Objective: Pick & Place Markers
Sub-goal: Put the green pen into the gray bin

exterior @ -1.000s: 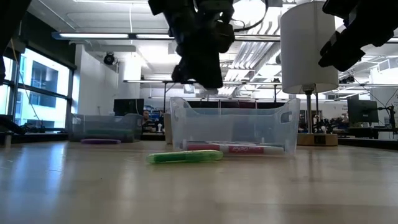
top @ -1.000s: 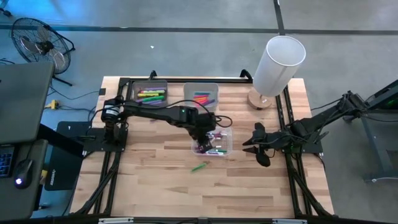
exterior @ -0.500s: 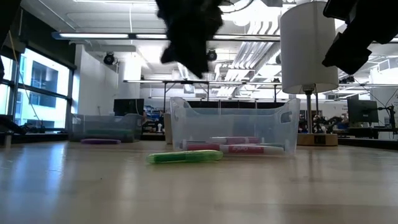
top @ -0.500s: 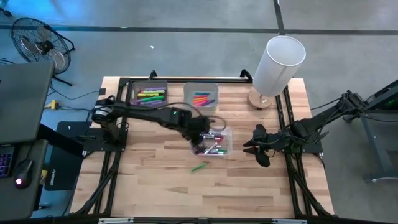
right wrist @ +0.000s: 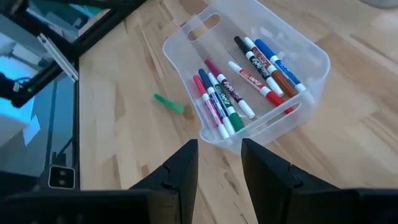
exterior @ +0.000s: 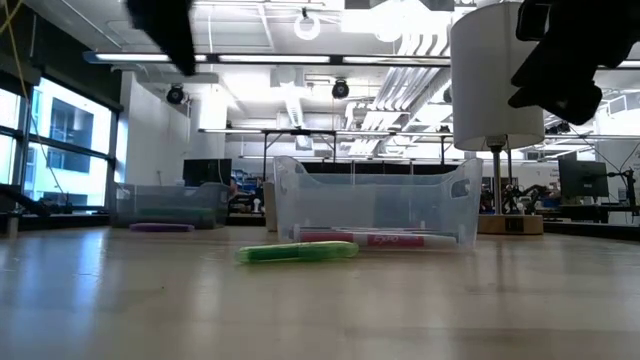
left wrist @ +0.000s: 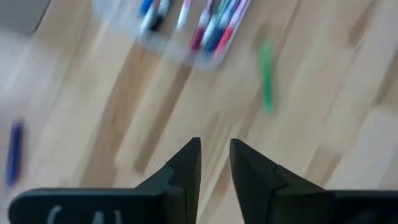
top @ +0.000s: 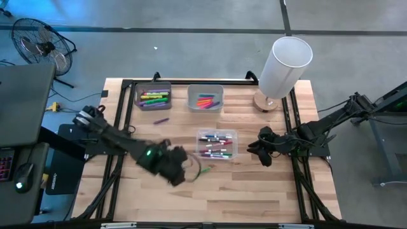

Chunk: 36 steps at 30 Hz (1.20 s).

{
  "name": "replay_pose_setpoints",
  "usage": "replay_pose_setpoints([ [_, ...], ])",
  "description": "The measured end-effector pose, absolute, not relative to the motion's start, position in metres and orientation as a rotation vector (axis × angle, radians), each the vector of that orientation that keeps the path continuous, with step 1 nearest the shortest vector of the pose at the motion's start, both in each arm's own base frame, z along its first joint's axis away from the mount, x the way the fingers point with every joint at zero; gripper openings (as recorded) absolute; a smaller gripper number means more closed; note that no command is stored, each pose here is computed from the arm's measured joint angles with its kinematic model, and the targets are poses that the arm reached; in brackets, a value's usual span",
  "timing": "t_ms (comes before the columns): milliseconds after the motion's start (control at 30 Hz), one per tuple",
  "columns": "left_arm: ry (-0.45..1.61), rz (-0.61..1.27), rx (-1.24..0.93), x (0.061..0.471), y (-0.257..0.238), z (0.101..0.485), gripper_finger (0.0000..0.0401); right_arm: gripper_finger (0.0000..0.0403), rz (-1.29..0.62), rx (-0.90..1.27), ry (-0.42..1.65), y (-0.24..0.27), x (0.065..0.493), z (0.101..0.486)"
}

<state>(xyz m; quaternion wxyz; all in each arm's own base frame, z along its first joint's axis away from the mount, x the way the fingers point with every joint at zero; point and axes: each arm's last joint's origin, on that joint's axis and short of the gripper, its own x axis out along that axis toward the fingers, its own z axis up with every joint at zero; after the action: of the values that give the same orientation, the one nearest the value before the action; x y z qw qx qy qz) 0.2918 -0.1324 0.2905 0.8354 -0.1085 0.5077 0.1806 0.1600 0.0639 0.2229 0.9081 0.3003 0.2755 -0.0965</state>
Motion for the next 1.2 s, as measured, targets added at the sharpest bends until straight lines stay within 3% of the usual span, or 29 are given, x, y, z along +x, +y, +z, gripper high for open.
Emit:
replay_pose_setpoints([
  [200, 0.914, 0.405, -0.239, 0.268, -0.180, 0.277, 0.0081, 0.0113, -0.212, 0.664, 0.559, 0.064, 0.160, 0.223],
  [433, 0.827, 0.323, -0.285, 0.288, -0.208, 0.249, 0.0085, 0.0113, -0.206, 0.606, 0.572, 0.063, 0.160, 0.222],
  [900, 0.897, 0.323, -0.250, 0.347, -0.193, 0.180, 0.0240, 0.0113, -0.081, 0.548, 0.646, 0.067, 0.159, 0.221],
  [1200, 0.984, 0.373, -0.294, 0.369, -0.169, 0.142, 0.0255, 0.0113, 0.028, 0.467, 0.684, 0.069, 0.158, 0.221],
])
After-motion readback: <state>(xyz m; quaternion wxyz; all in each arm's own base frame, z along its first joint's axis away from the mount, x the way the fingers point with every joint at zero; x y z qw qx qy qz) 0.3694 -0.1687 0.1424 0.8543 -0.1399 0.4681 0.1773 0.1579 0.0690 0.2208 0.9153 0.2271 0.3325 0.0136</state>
